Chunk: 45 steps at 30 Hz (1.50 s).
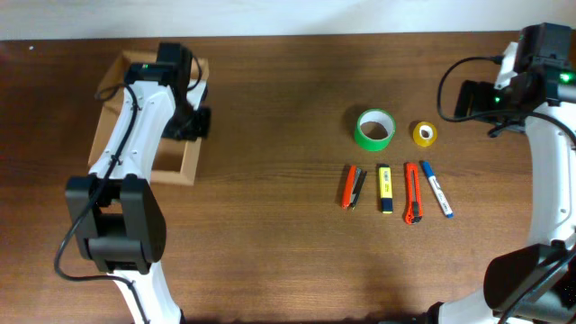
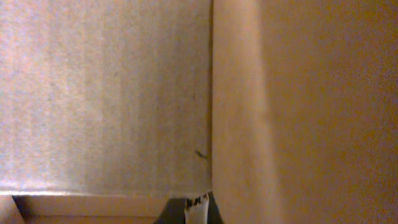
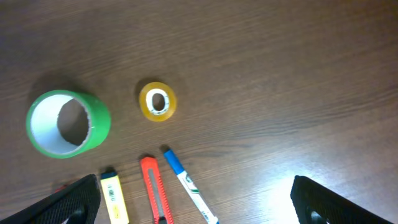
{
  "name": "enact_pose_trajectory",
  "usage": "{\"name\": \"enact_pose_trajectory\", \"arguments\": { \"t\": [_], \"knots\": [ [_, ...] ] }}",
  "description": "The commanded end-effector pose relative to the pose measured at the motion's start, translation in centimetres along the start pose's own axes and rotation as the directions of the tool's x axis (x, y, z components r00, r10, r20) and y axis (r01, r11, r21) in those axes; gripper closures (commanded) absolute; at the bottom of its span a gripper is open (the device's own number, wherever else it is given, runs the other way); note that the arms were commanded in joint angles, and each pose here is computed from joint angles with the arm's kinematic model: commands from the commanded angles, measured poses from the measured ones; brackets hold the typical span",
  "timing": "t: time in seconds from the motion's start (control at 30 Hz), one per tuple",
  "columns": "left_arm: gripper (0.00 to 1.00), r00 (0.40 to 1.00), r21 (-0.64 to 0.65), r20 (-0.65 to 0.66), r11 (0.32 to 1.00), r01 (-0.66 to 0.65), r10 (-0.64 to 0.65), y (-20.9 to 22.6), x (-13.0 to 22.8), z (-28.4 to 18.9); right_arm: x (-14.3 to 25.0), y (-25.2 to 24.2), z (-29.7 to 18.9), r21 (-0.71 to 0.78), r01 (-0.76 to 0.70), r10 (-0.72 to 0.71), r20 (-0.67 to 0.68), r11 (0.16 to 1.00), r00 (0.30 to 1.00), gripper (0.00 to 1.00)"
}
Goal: Pack container
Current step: 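Push the cardboard box right toward the tapes with the left gripper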
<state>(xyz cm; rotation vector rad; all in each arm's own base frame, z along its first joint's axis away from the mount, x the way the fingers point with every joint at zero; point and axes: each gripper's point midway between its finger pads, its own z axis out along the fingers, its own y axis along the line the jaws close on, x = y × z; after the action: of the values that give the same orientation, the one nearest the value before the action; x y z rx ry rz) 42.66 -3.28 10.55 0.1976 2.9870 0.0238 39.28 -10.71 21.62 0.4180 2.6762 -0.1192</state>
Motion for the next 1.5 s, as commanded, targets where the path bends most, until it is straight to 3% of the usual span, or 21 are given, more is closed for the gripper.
{"name": "enact_pose_trajectory", "arguments": {
  "t": [0.0,0.33,0.63,0.97,1.27,1.47],
  "knots": [
    [0.98,0.996,0.013,0.080,0.999,0.042,-0.043,-1.9,-2.3,-2.6,-0.5,-2.0,-0.2,0.036,-0.046,0.045,0.013,0.998,0.999,0.01],
    [0.98,0.969,0.106,0.215,0.989,0.099,-0.120,-11.2,-5.1,-5.8,-0.5,-4.8,-0.2,0.064,-0.107,0.106,0.018,0.992,0.994,0.01],
    [0.98,0.975,0.156,0.204,0.986,0.058,-0.089,-18.6,-3.2,-6.3,-0.5,-4.8,-0.2,0.064,-0.107,0.106,0.017,0.992,0.994,0.01],
    [0.98,0.982,0.179,0.161,0.981,0.072,-0.102,-21.1,-2.1,-5.4,-0.5,-4.8,-0.2,0.063,-0.107,0.106,0.017,0.992,0.994,0.01],
    [0.99,0.994,0.120,0.083,0.991,0.054,-0.064,-22.4,-1.5,0.0,-0.4,-4.7,-0.2,0.061,-0.107,0.106,0.016,0.992,0.994,0.00],
    [0.98,0.987,0.070,0.157,0.997,0.032,-0.042,-22.6,-2.9,0.7,-0.4,-4.6,-0.2,0.059,-0.105,0.105,0.014,0.993,0.994,0.01]
  ]
}}
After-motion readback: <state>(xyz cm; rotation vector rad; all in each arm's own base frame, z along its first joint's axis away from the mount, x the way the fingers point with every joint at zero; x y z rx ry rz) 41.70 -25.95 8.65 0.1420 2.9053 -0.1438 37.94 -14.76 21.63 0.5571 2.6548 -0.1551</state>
